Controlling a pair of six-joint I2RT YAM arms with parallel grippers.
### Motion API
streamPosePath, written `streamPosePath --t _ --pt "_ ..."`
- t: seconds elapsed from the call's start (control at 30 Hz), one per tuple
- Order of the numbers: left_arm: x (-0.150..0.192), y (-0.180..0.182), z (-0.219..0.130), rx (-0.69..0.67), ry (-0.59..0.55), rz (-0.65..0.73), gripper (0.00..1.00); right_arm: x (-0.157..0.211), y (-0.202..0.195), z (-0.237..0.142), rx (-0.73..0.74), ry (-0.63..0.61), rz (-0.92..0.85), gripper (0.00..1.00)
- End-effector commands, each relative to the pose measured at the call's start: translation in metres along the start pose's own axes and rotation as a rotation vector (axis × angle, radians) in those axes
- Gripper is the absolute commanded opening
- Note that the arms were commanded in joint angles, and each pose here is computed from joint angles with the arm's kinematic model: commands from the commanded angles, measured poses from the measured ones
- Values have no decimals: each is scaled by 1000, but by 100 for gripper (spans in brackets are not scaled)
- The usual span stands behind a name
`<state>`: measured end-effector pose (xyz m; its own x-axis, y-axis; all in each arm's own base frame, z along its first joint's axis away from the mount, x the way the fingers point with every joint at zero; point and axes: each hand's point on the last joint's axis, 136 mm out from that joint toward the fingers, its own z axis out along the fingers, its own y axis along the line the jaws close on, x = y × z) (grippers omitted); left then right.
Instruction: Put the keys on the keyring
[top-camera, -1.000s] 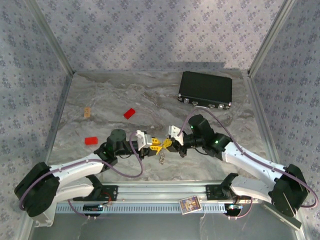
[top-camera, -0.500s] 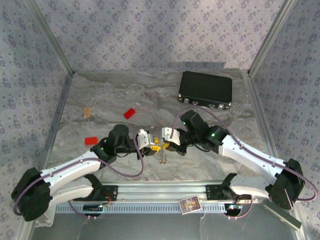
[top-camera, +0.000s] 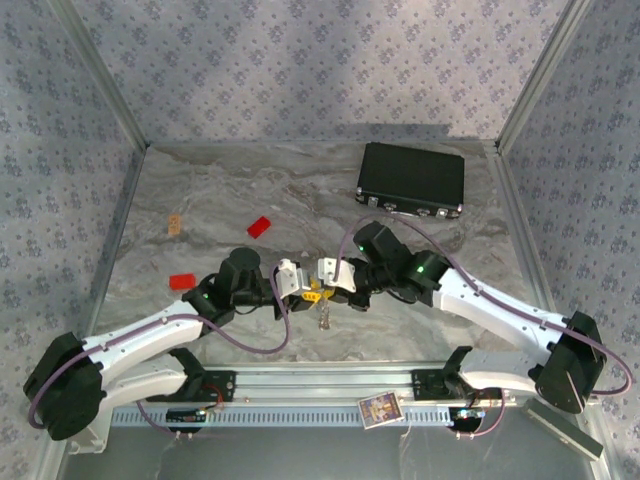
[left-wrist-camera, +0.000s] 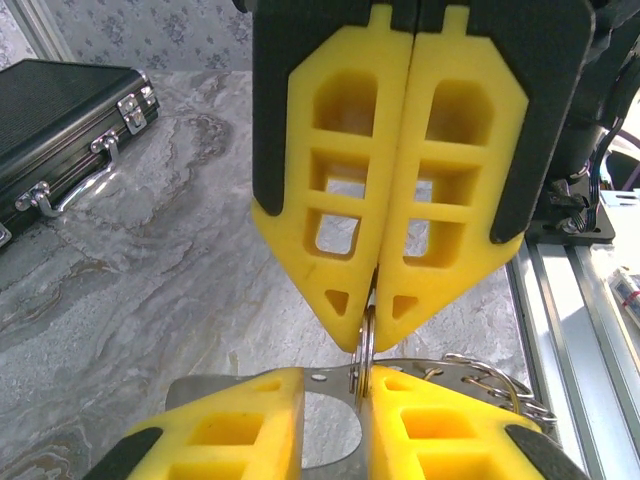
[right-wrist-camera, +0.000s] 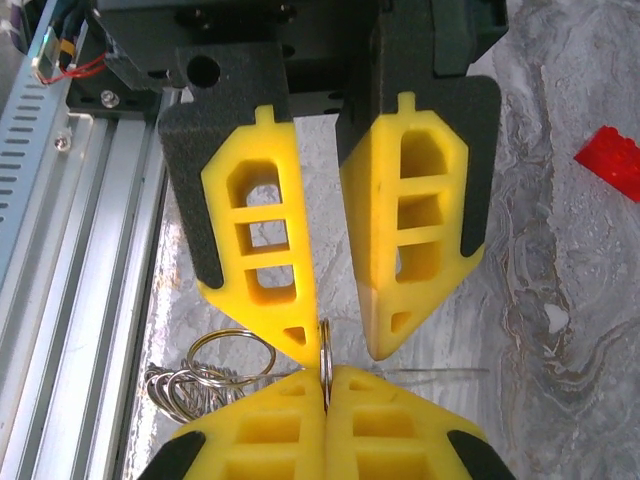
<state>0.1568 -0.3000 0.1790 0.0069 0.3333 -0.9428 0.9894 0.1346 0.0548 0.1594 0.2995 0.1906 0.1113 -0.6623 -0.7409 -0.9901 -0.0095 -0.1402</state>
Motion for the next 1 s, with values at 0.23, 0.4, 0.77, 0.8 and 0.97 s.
streamPosePath --t 0.23,0.4,0.77,0.8,0.97 --pt "-22 -5 -2 29 -71 39 0 -11 2 -4 -8 -59 -10 20" --pt "-24 -6 -2 24 -129 22 0 -9 -2 -10 -18 -169 85 29" --pt "-20 -7 -2 18 -160 11 0 7 -4 -8 24 -135 121 27" --pt "-20 -7 -2 19 -160 10 0 9 -5 -9 34 -125 117 26" --pt "-19 -7 -2 21 -158 12 0 21 -6 -13 67 -68 108 23"
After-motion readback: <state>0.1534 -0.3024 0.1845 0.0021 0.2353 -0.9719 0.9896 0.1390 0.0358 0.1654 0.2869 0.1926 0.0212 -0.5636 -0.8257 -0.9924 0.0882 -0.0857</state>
